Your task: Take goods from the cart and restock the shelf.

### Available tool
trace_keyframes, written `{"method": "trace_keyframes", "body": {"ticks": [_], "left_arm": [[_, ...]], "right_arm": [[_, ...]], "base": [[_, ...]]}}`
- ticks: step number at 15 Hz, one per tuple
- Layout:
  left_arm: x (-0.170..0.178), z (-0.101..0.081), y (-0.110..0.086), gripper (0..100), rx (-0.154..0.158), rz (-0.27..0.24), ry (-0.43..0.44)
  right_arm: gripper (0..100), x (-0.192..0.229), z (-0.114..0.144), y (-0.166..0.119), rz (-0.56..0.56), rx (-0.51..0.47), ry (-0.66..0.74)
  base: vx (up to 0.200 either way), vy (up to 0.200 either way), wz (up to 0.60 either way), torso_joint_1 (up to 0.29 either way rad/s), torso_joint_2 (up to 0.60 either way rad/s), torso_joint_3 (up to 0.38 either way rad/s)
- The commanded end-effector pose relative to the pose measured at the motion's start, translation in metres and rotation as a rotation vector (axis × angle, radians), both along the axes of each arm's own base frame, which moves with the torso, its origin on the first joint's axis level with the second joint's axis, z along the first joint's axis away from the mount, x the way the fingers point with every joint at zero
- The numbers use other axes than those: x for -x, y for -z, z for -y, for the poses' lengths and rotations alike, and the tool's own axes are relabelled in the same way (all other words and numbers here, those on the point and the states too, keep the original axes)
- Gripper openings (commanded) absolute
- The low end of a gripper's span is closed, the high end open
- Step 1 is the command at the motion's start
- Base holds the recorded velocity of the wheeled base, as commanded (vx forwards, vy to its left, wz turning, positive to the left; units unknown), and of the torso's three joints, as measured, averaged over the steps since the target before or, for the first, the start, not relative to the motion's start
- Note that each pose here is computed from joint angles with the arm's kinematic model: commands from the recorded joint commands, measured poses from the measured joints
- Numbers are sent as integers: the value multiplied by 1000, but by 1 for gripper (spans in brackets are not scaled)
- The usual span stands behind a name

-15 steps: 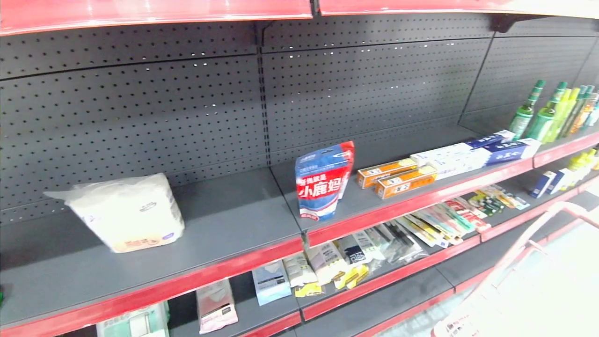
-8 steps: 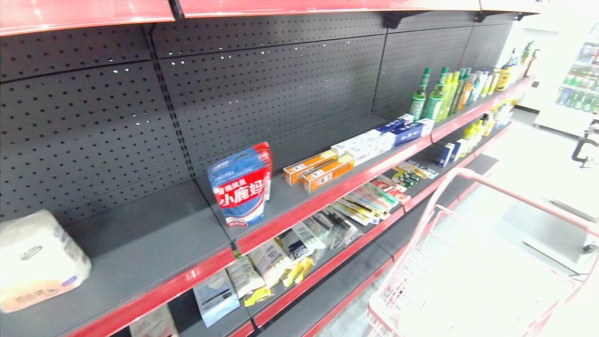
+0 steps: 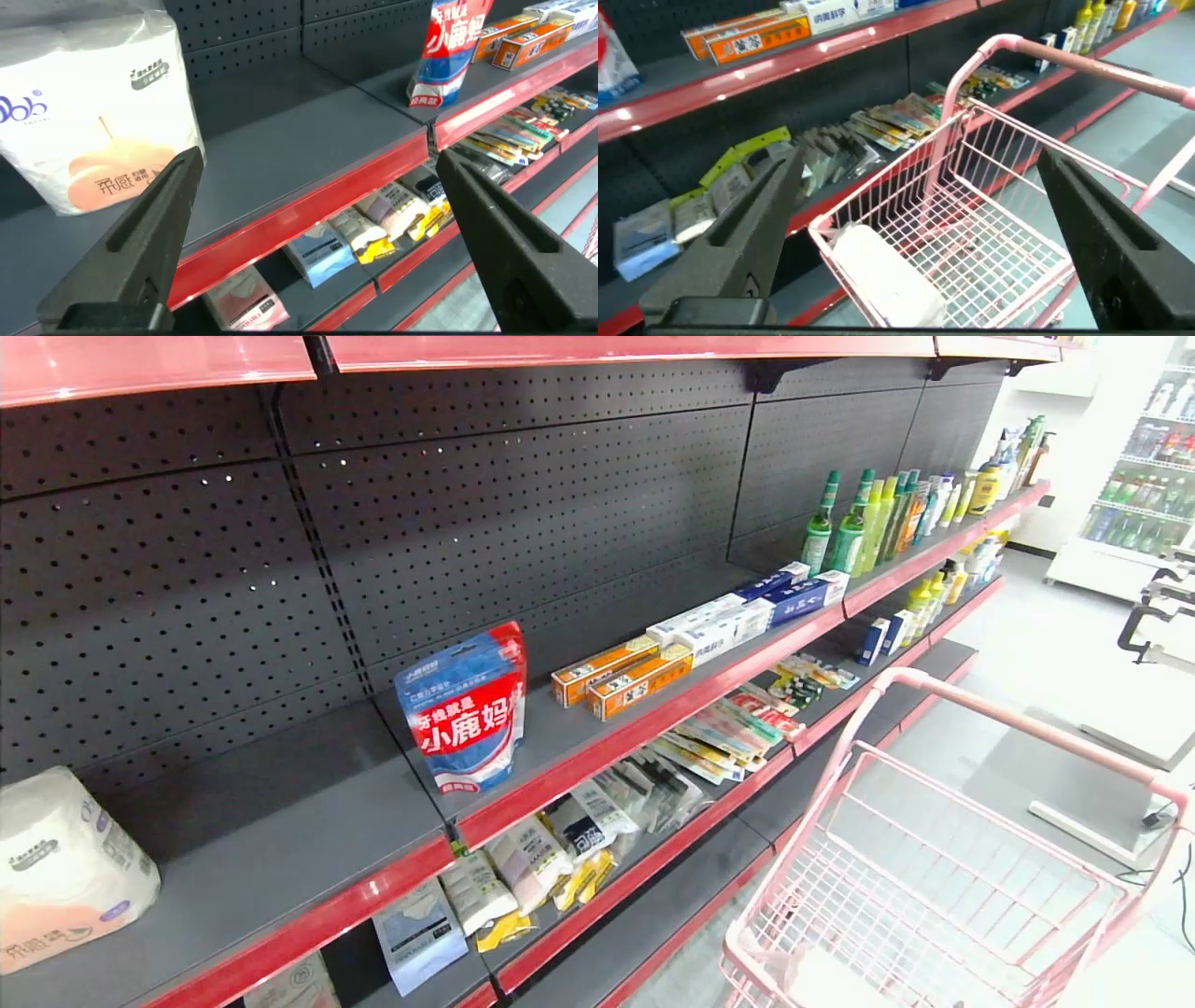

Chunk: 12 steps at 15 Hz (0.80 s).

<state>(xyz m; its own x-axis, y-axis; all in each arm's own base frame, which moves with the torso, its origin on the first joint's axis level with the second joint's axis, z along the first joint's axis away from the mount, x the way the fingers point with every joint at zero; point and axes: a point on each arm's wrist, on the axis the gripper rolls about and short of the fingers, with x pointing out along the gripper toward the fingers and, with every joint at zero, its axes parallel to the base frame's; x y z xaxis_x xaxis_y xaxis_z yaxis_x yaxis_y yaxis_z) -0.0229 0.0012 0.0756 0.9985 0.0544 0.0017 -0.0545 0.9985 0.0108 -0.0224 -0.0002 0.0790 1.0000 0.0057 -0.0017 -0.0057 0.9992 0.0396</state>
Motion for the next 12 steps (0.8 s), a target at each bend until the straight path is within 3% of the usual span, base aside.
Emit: {"method": "trace_keyframes", "body": {"ticks": [1, 2, 4, 7, 10, 12], "left_arm": [[0, 0, 0, 100, 0, 0, -1], [0, 0, 0, 100, 0, 0, -1], [0, 0, 0, 100, 0, 0, -1], [0, 0, 0, 100, 0, 0, -1], [0, 0, 0, 100, 0, 0, 1], [0, 0, 0, 100, 0, 0, 1]], "right_arm": [[100, -22, -1, -89, -40, -153, -56], [100, -43, -2, -130, -61, -222, -63], [100, -87, 1, -134, -223, -27, 48], [100, -175, 4, -87, -643, 16, 57], [100, -202, -19, -21, -1002, 86, -72], [100, -217, -35, 7, -1140, 147, -137]], "base": [[0, 0, 0, 0, 0, 0], [0, 0, 0, 0, 0, 0], [0, 0, 0, 0, 0, 0], [0, 0, 0, 0, 0, 0], [0, 0, 0, 0, 0, 0], [0, 0, 0, 0, 0, 0]]}}
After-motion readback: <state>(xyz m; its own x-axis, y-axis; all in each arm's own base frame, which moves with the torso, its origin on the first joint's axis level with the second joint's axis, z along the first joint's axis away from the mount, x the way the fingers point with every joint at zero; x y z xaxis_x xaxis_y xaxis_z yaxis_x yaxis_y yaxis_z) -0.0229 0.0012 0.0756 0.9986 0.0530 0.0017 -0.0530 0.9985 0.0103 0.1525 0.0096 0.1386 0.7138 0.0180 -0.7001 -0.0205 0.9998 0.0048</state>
